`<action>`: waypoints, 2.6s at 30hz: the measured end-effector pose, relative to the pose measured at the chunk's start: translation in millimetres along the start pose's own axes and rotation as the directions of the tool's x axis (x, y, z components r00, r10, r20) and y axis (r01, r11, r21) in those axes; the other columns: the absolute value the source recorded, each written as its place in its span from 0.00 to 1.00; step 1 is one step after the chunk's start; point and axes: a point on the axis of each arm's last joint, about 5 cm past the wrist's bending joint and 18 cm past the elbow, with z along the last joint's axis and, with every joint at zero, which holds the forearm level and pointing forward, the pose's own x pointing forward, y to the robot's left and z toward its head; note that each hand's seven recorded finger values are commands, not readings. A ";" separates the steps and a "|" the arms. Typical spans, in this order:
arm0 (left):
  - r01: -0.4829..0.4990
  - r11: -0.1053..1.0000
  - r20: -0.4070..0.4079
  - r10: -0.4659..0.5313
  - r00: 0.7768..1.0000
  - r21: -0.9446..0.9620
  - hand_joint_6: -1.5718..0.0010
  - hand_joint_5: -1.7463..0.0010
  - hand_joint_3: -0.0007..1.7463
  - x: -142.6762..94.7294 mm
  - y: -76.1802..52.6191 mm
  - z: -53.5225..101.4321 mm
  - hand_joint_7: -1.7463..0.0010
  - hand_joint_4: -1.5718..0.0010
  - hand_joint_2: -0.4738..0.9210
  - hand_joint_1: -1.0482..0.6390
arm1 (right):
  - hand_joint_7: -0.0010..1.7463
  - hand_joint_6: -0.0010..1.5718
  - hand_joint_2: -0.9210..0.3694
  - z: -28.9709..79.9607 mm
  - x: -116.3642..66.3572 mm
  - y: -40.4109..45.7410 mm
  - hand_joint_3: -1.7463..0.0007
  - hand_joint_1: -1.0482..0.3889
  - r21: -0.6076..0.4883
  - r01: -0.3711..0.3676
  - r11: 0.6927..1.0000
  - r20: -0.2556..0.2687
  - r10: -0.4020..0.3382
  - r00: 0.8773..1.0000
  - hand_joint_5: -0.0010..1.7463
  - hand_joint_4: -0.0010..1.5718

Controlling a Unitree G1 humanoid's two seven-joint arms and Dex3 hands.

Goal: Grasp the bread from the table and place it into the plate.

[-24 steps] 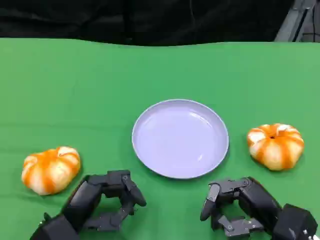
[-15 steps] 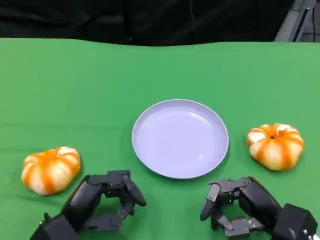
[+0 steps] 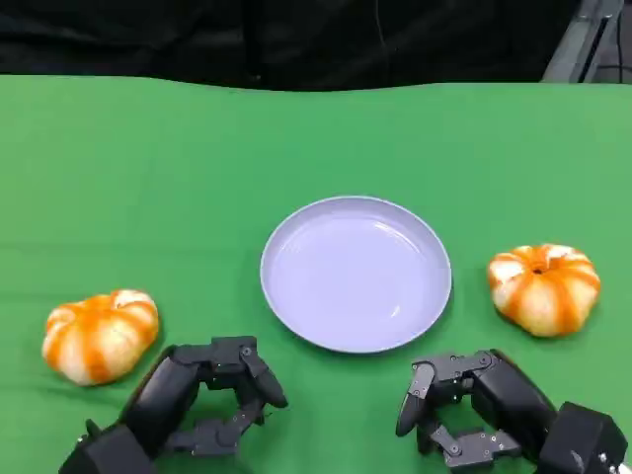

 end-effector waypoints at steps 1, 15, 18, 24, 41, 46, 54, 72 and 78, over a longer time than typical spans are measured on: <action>-0.003 1.000 0.000 0.003 1.000 0.000 0.38 0.28 0.40 -0.1 0.3 0.0 0.49 0.46 0.87 0.60 | 0.60 0.63 0.28 0.0 0.0 0.0 0.38 0.84 0.000 0.000 1.000 0.000 0.000 1.000 0.78 0.62; -0.095 0.993 -0.027 0.093 0.995 -0.073 0.40 0.95 0.17 3.4 2.5 1.9 1.00 0.36 1.00 0.53 | 0.60 0.63 0.30 -0.4 -0.6 -0.3 0.36 0.83 -0.002 0.001 1.000 -0.004 -0.001 1.000 0.78 0.63; -0.102 0.990 -0.036 0.100 0.994 -0.094 0.41 0.96 0.17 3.8 2.6 2.5 1.00 0.36 1.00 0.53 | 0.60 0.63 0.30 -0.3 -0.6 -0.4 0.36 0.83 -0.002 0.001 1.000 -0.004 -0.001 1.000 0.78 0.63; -0.110 0.989 -0.040 0.107 0.993 -0.102 0.55 1.00 0.13 0.9 2.8 3.1 1.00 0.47 1.00 0.38 | 0.60 0.63 0.30 -0.3 -0.6 -0.4 0.36 0.82 -0.003 0.004 1.000 -0.004 -0.004 1.000 0.78 0.63; -0.150 0.988 0.159 0.153 0.975 -0.029 0.67 1.00 0.15 -1.8 20.9 27.3 1.00 0.56 1.00 0.19 | 0.60 0.63 0.28 -0.3 -0.5 -0.4 0.38 0.84 -0.002 0.003 1.000 -0.004 -0.003 1.000 0.78 0.63; -0.172 0.984 0.181 0.161 0.970 0.049 0.65 1.00 0.14 -4.7 29.9 35.1 0.99 0.63 1.00 0.16 | 0.60 0.63 0.28 -0.5 -0.7 -0.5 0.38 0.83 -0.002 0.003 1.000 -0.006 -0.003 1.000 0.78 0.63; -0.254 0.949 0.194 0.218 0.956 0.185 0.60 1.00 0.12 -12.2 45.9 39.9 0.98 0.65 1.00 0.16 | 0.60 0.63 0.29 -1.1 -1.0 -0.4 0.37 0.83 0.000 0.002 1.000 -0.011 -0.002 1.000 0.78 0.64; -0.278 0.675 0.050 0.337 0.940 0.683 0.58 0.99 0.14 -22.2 66.9 36.9 0.99 0.66 1.00 0.06 | 0.60 0.63 0.32 -1.3 -0.9 -0.5 0.34 0.83 0.002 -0.002 1.000 -0.013 0.002 1.000 0.78 0.64; -0.231 0.579 -0.016 0.389 0.921 0.782 0.58 0.99 0.16 -21.9 66.7 31.1 1.00 0.65 1.00 0.07 | 0.60 0.63 0.31 -1.3 -1.0 -0.6 0.33 0.83 0.001 -0.002 1.000 -0.012 0.002 1.000 0.78 0.64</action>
